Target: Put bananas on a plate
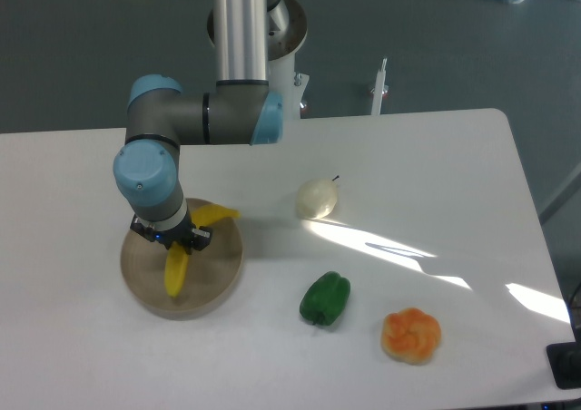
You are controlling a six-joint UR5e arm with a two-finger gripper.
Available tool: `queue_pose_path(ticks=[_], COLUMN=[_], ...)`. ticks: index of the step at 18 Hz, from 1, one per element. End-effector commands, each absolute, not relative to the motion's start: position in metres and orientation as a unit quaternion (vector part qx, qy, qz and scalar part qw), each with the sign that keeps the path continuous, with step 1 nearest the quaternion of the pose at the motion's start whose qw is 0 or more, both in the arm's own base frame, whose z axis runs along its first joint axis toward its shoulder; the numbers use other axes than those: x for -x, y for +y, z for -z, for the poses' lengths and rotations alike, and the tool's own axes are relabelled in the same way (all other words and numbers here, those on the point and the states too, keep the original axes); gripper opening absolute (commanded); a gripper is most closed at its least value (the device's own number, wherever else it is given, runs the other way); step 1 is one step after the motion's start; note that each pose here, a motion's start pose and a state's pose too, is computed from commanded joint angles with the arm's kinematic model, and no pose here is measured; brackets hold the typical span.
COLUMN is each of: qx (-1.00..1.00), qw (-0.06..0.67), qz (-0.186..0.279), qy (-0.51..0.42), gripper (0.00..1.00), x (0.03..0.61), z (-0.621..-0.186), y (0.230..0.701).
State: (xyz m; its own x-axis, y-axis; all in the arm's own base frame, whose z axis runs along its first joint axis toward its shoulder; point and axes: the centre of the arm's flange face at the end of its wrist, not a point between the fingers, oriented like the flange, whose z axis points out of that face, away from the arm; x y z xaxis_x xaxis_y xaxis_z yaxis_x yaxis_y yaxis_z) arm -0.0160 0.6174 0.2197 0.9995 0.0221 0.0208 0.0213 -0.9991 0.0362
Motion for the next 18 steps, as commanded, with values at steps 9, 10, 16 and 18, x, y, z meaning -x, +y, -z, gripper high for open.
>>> queue_pose_path(ticks=[9, 10, 16, 18], qx=[-0.999, -0.999, -0.999, -1.000], qw=[0.031, 0.030, 0.031, 0.029], qz=[-0.008, -0.008, -0.008, -0.007], qy=[0.012, 0.011, 0.008, 0.007], gripper=[0.35, 0.35, 0.43, 0.46], x=[0.003, 0.003, 0.003, 0.003], z=[-0.204, -0.204, -0.202, -0.204], y=[0.618, 0.619, 0.618, 0.619])
